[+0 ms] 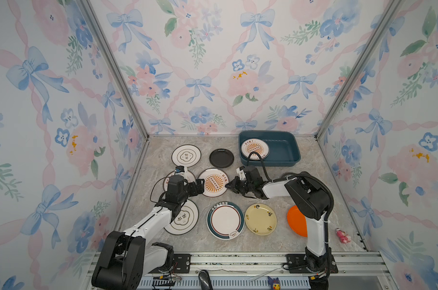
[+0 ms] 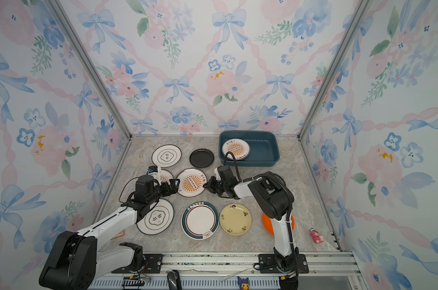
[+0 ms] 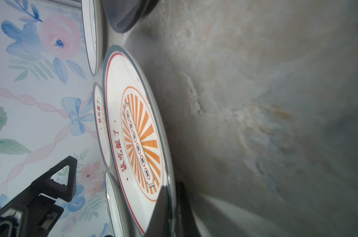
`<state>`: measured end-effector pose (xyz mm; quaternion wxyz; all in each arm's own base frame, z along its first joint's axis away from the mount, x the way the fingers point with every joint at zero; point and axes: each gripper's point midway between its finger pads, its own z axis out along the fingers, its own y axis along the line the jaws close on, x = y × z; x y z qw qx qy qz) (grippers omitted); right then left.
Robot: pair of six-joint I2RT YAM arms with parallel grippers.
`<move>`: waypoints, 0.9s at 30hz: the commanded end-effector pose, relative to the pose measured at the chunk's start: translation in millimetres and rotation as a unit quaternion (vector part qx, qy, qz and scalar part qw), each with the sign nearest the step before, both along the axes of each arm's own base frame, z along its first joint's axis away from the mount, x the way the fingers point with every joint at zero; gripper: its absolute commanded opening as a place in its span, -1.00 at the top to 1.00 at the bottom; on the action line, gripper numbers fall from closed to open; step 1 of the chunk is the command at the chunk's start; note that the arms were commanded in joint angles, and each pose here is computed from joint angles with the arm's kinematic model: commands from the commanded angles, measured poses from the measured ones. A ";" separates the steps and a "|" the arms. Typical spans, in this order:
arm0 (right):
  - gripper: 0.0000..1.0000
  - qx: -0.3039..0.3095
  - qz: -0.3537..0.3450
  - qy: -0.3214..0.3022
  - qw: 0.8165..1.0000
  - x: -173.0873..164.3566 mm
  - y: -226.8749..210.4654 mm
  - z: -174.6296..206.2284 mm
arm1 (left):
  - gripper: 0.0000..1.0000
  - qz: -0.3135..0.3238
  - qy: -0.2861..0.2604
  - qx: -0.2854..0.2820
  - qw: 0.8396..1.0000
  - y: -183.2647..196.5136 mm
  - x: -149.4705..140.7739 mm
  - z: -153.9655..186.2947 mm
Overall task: Place the plates into the plastic bin on the countertop
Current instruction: Pick up the plate from the center of the table.
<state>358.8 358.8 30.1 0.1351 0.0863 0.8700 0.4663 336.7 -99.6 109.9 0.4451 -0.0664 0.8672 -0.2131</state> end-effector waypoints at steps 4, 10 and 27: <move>1.00 -0.011 -0.006 0.007 1.000 -6.7 -17.5 -1.9 | -0.96 -0.013 0.007 -0.012 1.000 -5.3 1.9 -5.7; 1.00 -0.013 -0.011 -0.016 1.000 -5.2 -40.6 31.0 | -0.96 -0.032 0.003 -0.024 0.999 -13.5 2.7 -4.8; 1.00 0.069 0.005 -0.040 0.997 -9.6 -59.1 87.9 | -0.87 -0.143 -0.002 -0.115 0.983 -76.0 13.2 0.6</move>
